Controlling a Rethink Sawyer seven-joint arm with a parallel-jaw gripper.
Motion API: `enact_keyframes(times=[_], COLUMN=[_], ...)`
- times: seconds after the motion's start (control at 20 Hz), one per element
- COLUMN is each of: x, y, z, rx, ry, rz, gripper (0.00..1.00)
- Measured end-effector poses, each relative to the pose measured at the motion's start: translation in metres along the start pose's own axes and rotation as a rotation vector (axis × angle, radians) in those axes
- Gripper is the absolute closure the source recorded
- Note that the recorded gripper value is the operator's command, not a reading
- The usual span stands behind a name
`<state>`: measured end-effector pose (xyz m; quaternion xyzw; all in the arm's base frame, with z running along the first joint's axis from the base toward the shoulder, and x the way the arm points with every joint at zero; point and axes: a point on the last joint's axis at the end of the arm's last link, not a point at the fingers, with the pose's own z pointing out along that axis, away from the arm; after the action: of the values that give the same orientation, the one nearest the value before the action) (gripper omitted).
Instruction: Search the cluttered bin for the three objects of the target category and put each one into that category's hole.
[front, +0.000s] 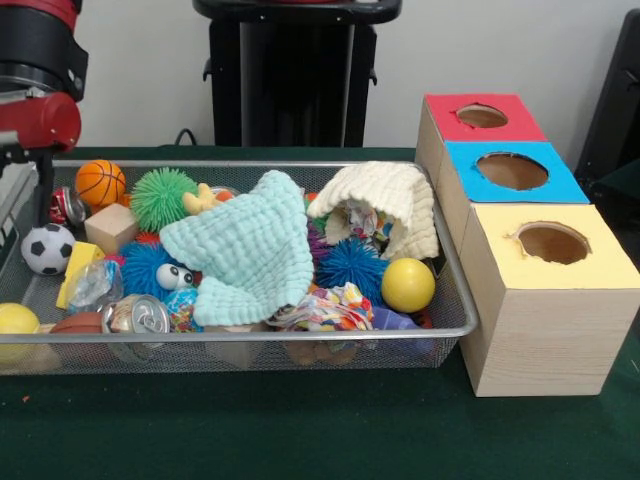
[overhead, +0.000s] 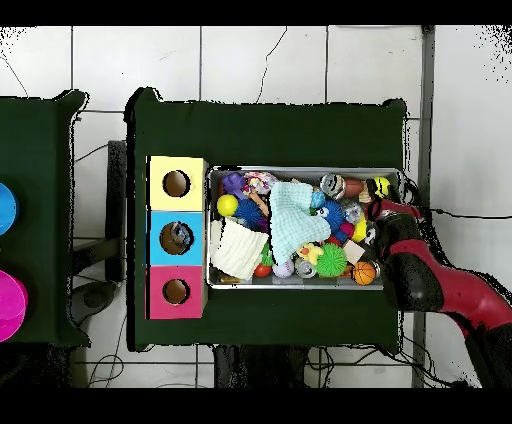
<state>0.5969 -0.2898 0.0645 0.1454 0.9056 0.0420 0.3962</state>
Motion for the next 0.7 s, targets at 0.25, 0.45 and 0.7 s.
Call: enact_keyframes(times=[0.25,0.45,0.7], x=[0.013,0.053,0.092], y=[-0.006,0.012,0.052], z=[-0.008,-0.011,-0.02], rx=[0.039,0.072,0.077], ry=[0.036,0.134,0.218], rz=[-0.059,-0.188,-0.329], gripper=[0.0,0.0,0.0])
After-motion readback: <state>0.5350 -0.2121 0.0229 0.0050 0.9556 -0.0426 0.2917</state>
